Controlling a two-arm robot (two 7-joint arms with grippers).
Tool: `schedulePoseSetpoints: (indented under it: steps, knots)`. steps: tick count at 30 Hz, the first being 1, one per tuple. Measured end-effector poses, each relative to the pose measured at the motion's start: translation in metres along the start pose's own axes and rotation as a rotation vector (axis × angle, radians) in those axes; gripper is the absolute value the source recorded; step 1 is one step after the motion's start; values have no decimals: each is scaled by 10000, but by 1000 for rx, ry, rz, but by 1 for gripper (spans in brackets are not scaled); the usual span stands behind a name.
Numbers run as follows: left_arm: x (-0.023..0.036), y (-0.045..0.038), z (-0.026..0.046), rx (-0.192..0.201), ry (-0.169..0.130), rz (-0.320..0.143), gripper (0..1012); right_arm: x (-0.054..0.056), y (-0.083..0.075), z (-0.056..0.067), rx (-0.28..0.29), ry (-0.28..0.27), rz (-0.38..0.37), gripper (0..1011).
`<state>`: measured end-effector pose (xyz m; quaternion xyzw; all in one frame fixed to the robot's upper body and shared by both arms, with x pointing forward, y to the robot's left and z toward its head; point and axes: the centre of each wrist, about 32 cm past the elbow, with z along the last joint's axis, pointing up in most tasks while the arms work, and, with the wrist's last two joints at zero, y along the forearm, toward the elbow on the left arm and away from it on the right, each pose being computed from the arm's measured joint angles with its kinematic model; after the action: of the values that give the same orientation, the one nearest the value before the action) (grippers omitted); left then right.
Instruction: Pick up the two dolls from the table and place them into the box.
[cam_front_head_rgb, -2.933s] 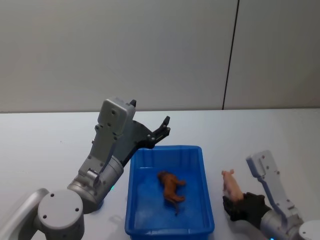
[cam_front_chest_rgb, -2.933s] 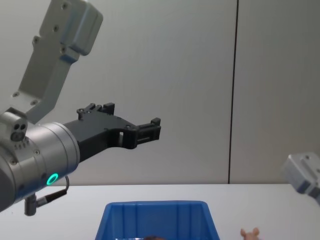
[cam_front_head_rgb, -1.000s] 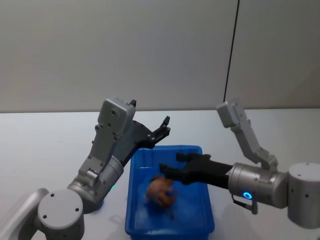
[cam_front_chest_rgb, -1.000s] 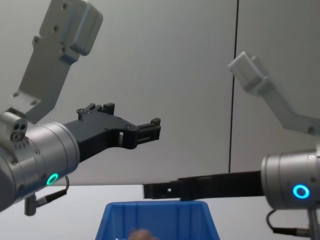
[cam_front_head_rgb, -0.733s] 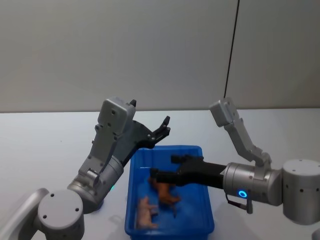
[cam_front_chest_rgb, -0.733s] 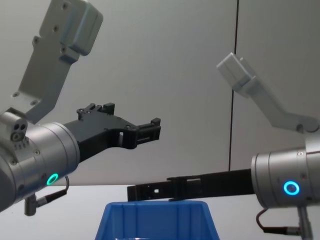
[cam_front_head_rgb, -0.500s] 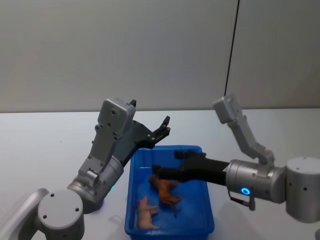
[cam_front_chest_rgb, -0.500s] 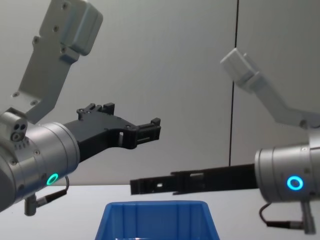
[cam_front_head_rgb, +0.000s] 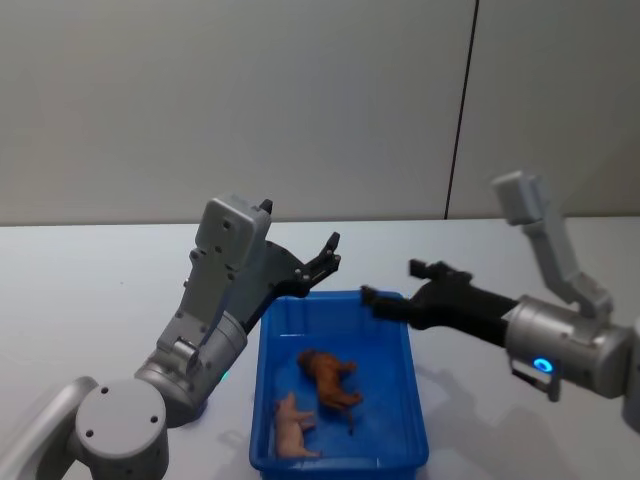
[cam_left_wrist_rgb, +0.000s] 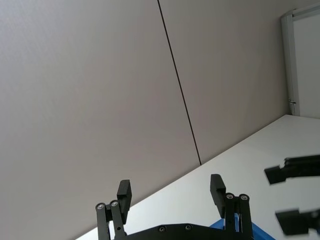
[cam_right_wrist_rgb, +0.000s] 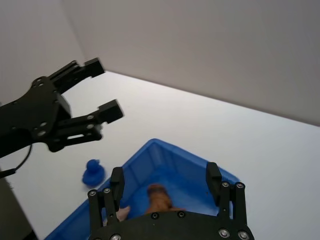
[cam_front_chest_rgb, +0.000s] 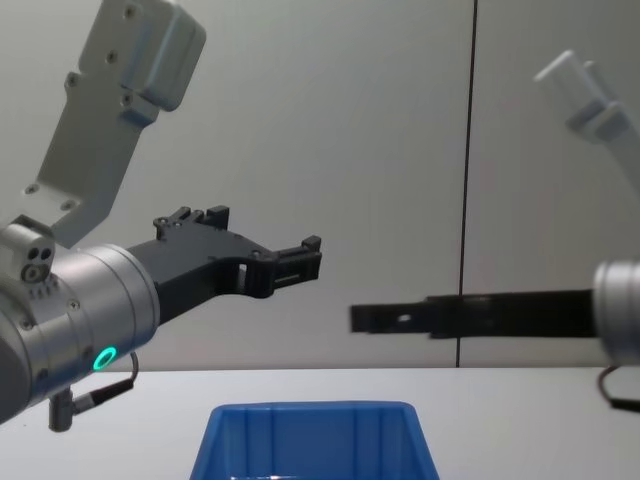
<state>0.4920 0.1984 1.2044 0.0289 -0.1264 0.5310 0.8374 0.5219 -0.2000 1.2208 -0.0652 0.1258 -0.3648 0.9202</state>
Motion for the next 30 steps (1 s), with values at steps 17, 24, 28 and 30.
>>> schedulePoseSetpoints:
  steps: [17, 24, 28, 30]
  knots:
    - [59, 49, 29, 29, 16, -8, 1001, 181, -549, -86, 112, -46, -248, 1001]
    - [128, 195, 62, 92, 51, 8, 1001, 250, -782, -137, 156, -62, -359, 1001]
    - [153, 299, 70, 137, 75, 29, 1001, 286, -902, -164, 181, -70, -420, 1001]
    - [166, 359, 65, 161, 87, 40, 1001, 311, -980, -185, 195, -75, -459, 1001]
